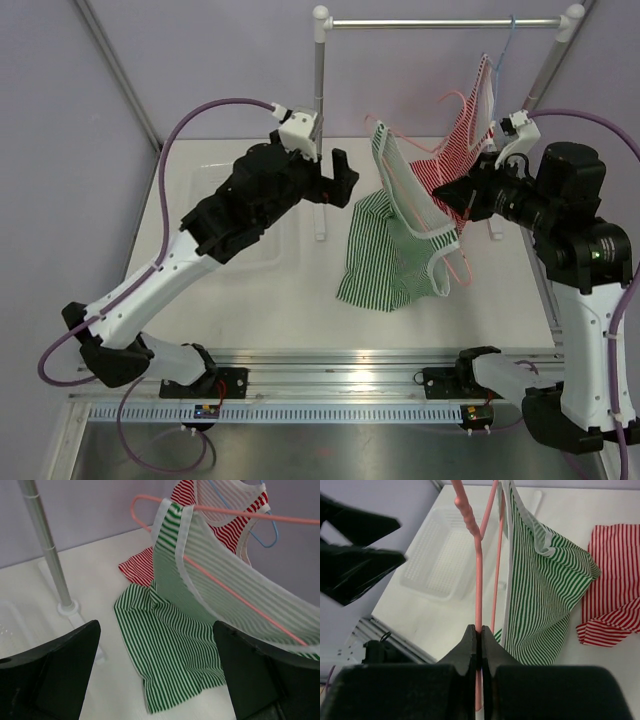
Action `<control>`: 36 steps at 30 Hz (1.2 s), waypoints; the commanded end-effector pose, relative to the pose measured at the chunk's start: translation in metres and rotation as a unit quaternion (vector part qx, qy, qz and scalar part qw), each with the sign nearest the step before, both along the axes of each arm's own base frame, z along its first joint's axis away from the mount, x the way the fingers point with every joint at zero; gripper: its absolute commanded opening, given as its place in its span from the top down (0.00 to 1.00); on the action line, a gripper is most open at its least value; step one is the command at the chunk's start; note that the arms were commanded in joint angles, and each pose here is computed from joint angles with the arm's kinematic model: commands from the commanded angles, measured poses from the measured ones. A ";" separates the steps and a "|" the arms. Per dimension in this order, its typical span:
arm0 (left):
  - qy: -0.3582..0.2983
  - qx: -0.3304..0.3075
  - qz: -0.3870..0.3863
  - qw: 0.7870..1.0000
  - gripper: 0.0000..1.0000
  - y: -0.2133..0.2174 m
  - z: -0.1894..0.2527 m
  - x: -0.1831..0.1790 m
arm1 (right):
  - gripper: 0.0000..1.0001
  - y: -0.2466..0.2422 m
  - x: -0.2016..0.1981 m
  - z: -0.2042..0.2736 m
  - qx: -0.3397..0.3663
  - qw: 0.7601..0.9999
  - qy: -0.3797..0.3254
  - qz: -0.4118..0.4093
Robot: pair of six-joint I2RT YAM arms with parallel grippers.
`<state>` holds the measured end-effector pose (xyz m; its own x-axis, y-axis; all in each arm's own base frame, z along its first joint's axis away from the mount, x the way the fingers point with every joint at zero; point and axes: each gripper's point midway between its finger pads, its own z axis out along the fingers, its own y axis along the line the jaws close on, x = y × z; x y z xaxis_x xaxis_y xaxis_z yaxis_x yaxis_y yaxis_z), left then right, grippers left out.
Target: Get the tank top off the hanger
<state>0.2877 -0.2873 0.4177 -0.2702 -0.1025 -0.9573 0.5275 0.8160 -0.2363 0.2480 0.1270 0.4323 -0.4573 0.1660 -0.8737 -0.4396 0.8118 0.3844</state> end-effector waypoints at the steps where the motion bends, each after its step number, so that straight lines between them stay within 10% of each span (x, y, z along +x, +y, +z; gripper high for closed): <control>1: -0.087 -0.009 -0.001 0.996 0.01 -0.023 0.042 0.013 | 1.00 0.016 -0.040 0.015 0.037 0.997 -0.023 0.064; 11: -0.111 0.036 0.022 0.993 0.16 -0.054 0.022 0.035 | 1.00 0.027 -0.093 0.027 0.062 0.988 -0.052 0.132; 25: -0.109 0.062 0.075 0.989 0.97 -0.038 0.009 0.047 | 1.00 0.023 -0.072 0.000 0.043 0.992 -0.027 0.112; 36: -0.022 0.021 0.180 0.983 1.00 0.036 -0.011 0.082 | 1.00 0.036 -0.084 -0.014 0.047 0.982 -0.029 0.179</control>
